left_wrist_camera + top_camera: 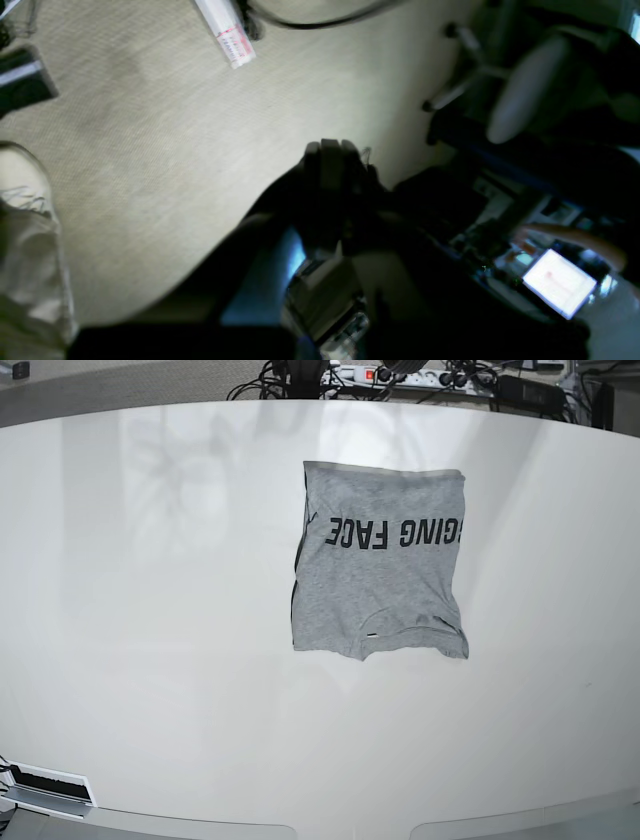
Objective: Layout the t-shirt on the table in an organized manner, then fold the t-shirt properly
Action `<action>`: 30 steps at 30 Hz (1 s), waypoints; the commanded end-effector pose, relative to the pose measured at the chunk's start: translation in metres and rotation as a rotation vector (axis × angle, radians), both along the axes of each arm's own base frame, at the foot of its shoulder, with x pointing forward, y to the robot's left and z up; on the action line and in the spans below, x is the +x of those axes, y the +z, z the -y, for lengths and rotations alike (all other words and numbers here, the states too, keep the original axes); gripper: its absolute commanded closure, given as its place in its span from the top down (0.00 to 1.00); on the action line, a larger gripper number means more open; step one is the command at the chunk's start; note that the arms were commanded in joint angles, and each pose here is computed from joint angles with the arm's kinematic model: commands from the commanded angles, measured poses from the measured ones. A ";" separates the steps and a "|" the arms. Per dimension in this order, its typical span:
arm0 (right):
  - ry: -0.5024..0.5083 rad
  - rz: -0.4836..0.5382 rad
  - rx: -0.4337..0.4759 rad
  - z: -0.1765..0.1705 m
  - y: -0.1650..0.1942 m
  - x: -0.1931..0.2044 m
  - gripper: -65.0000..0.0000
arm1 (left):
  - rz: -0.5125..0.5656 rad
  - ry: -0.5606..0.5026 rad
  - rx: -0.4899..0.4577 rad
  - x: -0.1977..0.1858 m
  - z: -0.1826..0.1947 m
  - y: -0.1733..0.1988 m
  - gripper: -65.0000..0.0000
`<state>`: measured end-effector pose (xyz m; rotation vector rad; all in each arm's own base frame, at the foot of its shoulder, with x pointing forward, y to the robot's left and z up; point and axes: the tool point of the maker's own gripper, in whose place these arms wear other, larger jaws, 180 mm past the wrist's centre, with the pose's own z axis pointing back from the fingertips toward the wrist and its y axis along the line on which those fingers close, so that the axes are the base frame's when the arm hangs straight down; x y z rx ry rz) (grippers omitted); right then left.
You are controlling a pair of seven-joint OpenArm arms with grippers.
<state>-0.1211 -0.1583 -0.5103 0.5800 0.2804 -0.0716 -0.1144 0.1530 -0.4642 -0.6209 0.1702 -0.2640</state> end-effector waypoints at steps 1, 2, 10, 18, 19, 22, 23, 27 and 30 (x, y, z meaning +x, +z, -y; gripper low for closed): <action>0.021 -0.017 -0.018 0.006 -0.003 -0.011 0.00 | -0.012 0.018 0.000 -0.006 0.001 -0.006 0.00; 0.031 -0.009 -0.029 0.005 -0.011 -0.013 0.00 | -0.012 0.042 0.023 -0.006 -0.002 -0.017 0.00; 0.158 0.126 -0.044 -0.016 -0.061 0.003 0.00 | 0.173 0.221 0.147 0.018 -0.029 -0.094 0.00; 0.308 0.282 -0.141 -0.023 -0.097 0.065 0.00 | 0.372 0.296 0.294 0.076 -0.056 -0.137 0.00; 0.330 0.302 -0.174 -0.022 -0.102 0.073 0.00 | 0.397 0.288 0.331 0.083 -0.059 -0.142 0.00; 0.423 0.368 -0.269 -0.022 -0.111 0.093 0.00 | 0.422 0.289 0.425 0.097 -0.061 -0.154 0.00; 0.447 0.395 -0.302 -0.022 -0.113 0.100 0.00 | 0.422 0.296 0.449 0.099 -0.060 -0.158 0.00; 0.457 0.470 -0.401 -0.027 -0.118 0.114 0.00 | 0.407 0.277 0.481 0.093 -0.041 -0.168 0.00; 0.458 0.503 -0.400 -0.030 -0.120 0.116 0.00 | 0.419 0.266 0.447 0.091 -0.019 -0.169 0.00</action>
